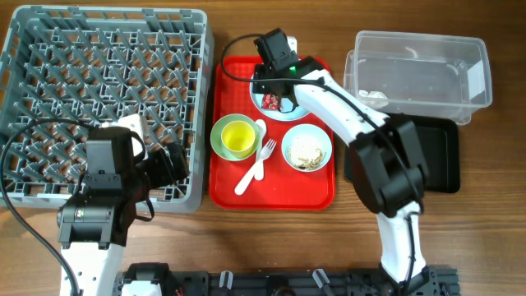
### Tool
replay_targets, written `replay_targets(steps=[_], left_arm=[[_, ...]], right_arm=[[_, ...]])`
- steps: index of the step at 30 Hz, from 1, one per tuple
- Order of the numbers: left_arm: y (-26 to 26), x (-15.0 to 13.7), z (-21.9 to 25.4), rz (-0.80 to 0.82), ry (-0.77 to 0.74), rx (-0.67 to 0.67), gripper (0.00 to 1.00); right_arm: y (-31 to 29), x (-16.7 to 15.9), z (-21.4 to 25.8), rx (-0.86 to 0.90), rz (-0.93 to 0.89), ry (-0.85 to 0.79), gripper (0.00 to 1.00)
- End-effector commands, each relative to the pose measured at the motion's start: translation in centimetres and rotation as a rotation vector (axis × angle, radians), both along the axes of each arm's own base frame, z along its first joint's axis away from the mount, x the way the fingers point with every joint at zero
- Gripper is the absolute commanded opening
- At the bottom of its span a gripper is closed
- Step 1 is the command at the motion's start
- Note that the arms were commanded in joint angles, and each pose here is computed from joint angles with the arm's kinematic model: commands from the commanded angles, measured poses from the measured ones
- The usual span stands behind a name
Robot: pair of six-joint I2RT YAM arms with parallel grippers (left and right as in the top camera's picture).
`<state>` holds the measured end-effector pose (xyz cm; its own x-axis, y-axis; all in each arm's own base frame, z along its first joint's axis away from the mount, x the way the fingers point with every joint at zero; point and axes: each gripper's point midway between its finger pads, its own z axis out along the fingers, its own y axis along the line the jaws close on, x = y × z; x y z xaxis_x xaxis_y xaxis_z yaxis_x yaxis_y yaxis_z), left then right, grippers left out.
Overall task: Sort waste into correct bins and load items into the dishwasher rack
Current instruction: 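Carry the red wrapper with the right gripper into the clear bin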
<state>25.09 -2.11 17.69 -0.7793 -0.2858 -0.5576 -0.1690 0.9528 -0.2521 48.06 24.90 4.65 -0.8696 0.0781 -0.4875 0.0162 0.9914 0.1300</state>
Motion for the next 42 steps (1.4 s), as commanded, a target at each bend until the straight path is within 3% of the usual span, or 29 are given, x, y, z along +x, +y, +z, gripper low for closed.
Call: replay_targets(steps=[1, 8, 11, 15, 22, 24, 29, 36, 42], left_arm=[[0.0, 0.2, 0.9, 0.002, -0.023, -0.013, 1.0], [0.0, 0.2, 0.9, 0.002, -0.023, -0.013, 1.0], [0.0, 0.2, 0.9, 0.002, -0.023, -0.013, 1.0], [0.0, 0.2, 0.9, 0.003, -0.023, -0.013, 1.0], [0.0, 0.2, 0.9, 0.003, -0.023, -0.013, 1.0], [0.0, 0.2, 0.9, 0.003, -0.024, -0.013, 1.0], [0.0, 0.2, 0.9, 0.003, -0.024, -0.013, 1.0], [0.0, 0.2, 0.9, 0.003, -0.023, -0.013, 1.0], [0.0, 0.2, 0.9, 0.003, -0.024, -0.013, 1.0]], right_arm=[[-1.0, -0.2, -3.3, -0.037, -0.062, 0.044, 0.76], [-1.0, -0.8, -5.7, -0.044, -0.071, 0.093, 0.75], [-1.2, -1.1, -5.8, -0.052, -0.072, 0.106, 0.63], [-1.6, -1.8, -6.1, -0.071, -0.072, 0.135, 0.38], [-2.4, -2.9, -6.1, -0.099, -0.074, 0.181, 0.04], [-2.8, -3.0, -5.4, -0.106, -0.077, 0.186, 0.04], [-5.0, -1.3, 1.7, -0.084, -0.11, 0.084, 0.04], [-12.1, 1.0, 11.9, 0.035, -0.295, -0.092, 0.04], [-19.8, 1.1, 13.0, 0.076, -0.498, -0.075, 0.04]])
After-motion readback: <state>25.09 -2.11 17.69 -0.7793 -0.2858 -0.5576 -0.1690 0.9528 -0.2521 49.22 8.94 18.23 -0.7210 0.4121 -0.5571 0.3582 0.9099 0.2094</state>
